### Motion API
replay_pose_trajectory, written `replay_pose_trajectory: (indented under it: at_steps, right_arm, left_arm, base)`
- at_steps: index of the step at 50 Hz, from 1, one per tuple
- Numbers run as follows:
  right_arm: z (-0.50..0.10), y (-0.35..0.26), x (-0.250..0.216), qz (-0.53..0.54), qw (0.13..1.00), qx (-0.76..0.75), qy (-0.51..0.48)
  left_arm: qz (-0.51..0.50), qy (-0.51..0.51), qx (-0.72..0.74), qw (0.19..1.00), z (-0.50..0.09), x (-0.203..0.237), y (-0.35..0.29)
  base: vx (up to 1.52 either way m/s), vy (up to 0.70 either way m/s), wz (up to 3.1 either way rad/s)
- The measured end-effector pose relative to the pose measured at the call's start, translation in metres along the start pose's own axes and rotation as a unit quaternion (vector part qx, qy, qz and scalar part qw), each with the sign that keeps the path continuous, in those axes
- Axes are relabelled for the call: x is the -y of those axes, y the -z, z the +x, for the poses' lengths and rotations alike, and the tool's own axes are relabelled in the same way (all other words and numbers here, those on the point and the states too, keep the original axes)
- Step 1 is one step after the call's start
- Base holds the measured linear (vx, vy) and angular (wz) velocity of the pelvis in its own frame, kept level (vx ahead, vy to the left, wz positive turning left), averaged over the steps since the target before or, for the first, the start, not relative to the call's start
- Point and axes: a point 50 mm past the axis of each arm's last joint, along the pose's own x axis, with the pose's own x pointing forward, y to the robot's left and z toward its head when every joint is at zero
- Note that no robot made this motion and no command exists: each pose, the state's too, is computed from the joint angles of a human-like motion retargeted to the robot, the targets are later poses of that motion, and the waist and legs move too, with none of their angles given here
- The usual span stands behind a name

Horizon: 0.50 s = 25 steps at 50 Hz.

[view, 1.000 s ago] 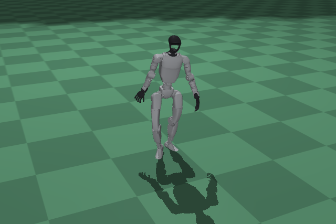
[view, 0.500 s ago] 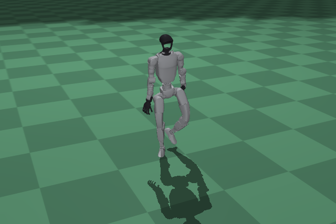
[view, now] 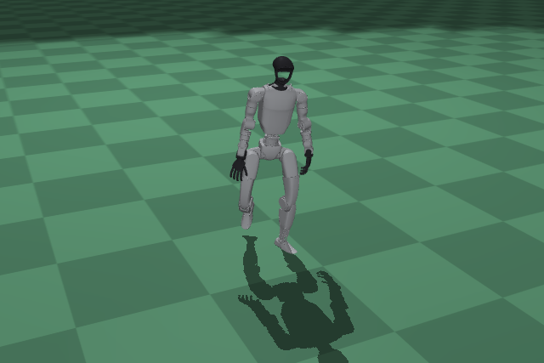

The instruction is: Walk run

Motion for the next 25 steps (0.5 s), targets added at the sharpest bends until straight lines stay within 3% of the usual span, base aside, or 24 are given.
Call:
replay_pose_trajectory:
  at_steps: [7, 14, 20, 25]
  right_arm:
    - [-0.025, 0.045, -0.040, -0.004, 0.994, -0.073, -0.080]
    - [-0.041, 0.051, -0.067, 0.119, 0.974, -0.139, -0.136]
    - [-0.032, 0.048, -0.056, 0.106, 0.974, -0.142, -0.144]
    - [-0.019, 0.045, -0.033, 0.096, 0.982, -0.127, -0.105]
  left_arm:
    - [0.042, -0.129, 0.144, 0.980, -0.029, -0.065, -0.081]
    - [0.056, -0.174, 0.279, 0.943, -0.061, -0.088, -0.135]
    - [0.021, -0.147, 0.200, 0.968, -0.026, -0.053, -0.075]
    - [0.047, -0.006, 0.017, 0.999, 0.004, 0.019, 0.007]
  base:
    - [0.85, 0.10, 0.91]
    - [0.96, -0.06, 0.54]
    - [1.25, -0.10, -0.11]
    - [1.08, -0.02, 0.35]
